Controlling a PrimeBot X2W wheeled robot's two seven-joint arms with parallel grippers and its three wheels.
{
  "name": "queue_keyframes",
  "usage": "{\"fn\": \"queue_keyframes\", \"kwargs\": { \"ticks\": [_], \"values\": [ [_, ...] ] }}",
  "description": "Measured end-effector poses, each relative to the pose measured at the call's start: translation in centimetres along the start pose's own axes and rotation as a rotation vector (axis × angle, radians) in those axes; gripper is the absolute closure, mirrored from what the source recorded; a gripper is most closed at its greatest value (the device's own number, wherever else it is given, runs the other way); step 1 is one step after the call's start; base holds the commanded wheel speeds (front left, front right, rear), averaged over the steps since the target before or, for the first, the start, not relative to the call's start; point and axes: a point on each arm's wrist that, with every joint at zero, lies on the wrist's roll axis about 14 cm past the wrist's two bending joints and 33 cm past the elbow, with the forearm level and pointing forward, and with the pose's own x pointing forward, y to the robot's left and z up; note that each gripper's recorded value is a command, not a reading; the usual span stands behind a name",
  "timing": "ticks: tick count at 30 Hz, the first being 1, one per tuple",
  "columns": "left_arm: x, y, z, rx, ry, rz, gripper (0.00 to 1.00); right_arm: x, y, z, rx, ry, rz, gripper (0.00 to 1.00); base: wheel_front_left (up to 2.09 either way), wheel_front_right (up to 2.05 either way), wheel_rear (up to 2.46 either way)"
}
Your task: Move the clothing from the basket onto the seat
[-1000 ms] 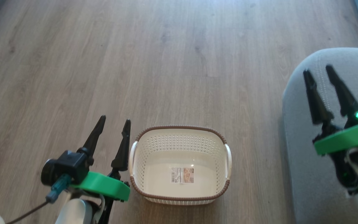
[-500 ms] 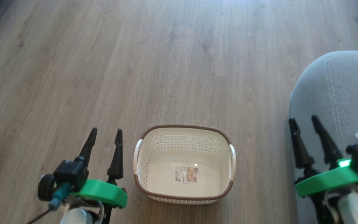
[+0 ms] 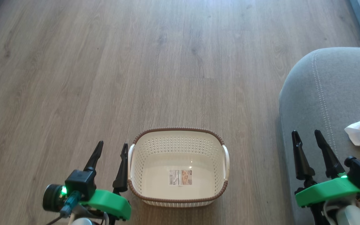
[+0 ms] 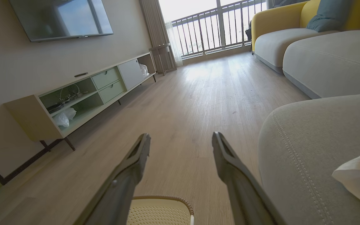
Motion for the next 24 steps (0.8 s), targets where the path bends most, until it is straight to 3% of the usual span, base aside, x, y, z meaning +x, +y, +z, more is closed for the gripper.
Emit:
{"fn": "queue_keyframes", "kwargs": {
  "ticks": [24],
  "values": [
    [-0.15,-0.46,-0.77,0.005,0.024,-0.012,0.00,-0.26,-0.70,0.15,0.014,-0.007,-0.031,0.00,0.00,0.00,0.00]
  ]
}}
